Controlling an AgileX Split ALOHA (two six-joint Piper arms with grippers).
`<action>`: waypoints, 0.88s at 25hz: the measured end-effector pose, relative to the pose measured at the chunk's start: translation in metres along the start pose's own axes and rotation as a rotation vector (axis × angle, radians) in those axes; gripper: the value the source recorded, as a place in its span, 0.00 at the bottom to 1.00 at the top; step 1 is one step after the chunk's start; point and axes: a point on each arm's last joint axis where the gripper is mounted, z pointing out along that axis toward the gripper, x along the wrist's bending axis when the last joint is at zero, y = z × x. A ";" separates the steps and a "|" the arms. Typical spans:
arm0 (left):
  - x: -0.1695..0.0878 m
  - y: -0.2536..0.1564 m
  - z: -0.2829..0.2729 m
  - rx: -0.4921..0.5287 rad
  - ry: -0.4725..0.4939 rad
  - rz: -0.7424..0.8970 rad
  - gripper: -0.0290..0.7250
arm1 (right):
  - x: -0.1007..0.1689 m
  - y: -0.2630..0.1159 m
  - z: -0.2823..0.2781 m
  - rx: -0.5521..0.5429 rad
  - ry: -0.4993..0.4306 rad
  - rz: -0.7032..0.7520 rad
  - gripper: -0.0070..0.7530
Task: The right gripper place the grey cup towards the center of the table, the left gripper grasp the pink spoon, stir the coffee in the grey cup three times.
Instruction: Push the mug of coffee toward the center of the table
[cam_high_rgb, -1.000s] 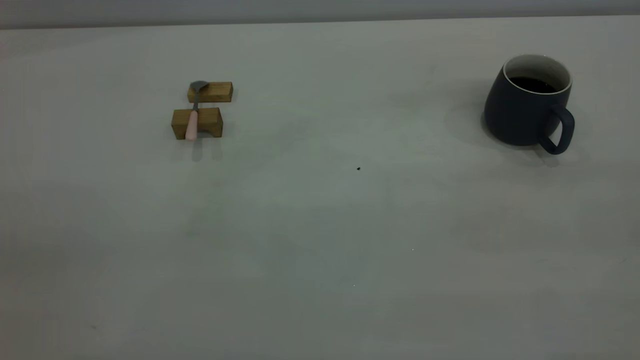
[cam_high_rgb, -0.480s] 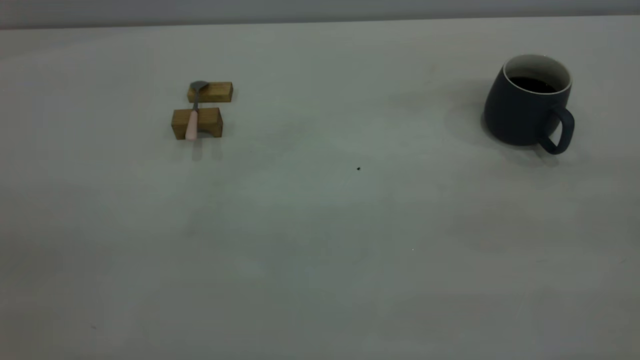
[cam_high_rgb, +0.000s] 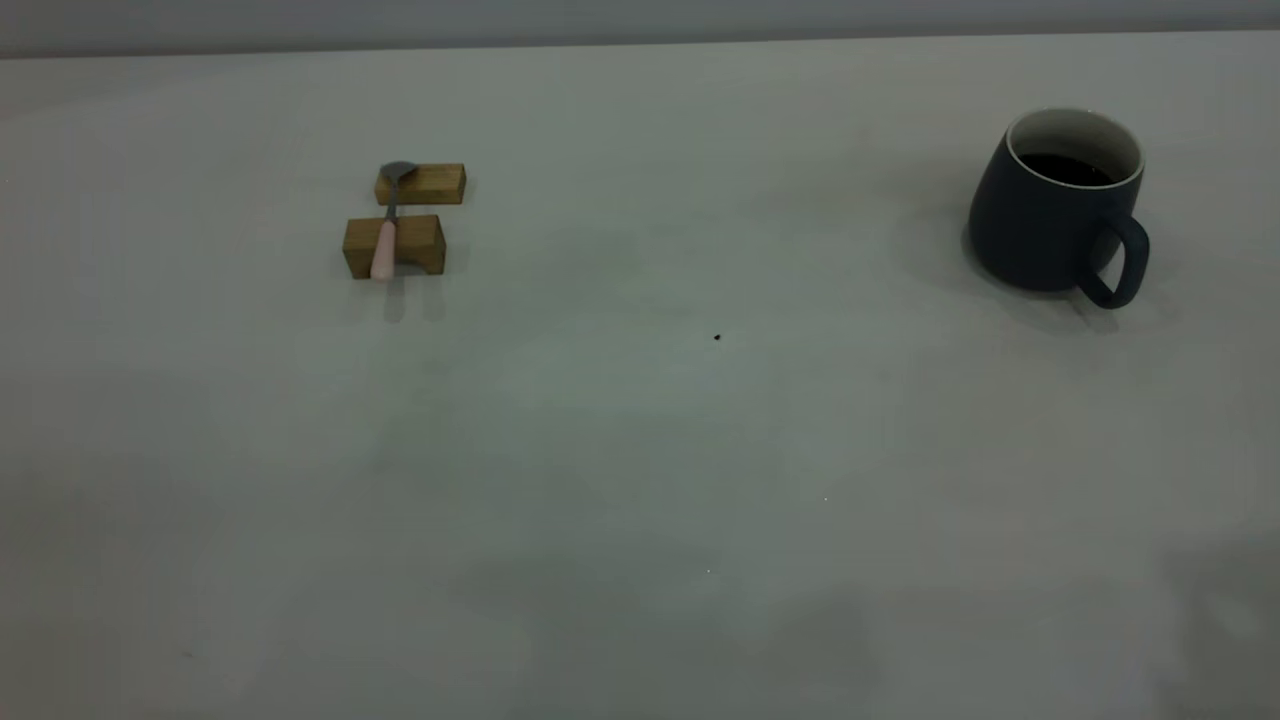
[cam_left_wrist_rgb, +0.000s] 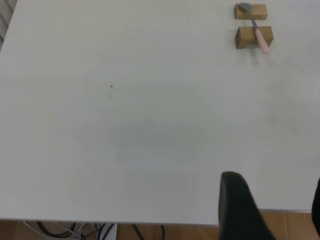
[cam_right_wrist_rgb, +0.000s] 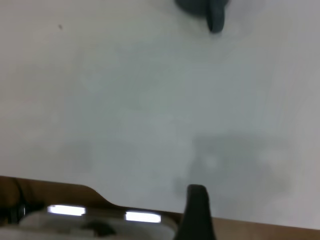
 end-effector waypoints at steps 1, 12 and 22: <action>0.000 0.000 0.000 0.000 0.000 0.000 0.61 | -0.001 0.009 0.012 0.024 0.004 0.001 0.95; 0.000 0.000 0.000 0.000 0.000 0.000 0.61 | -0.013 0.083 0.159 0.255 0.083 -0.050 0.97; 0.000 0.000 0.000 0.000 0.000 0.000 0.61 | -0.012 0.098 0.254 0.301 0.085 -0.107 0.97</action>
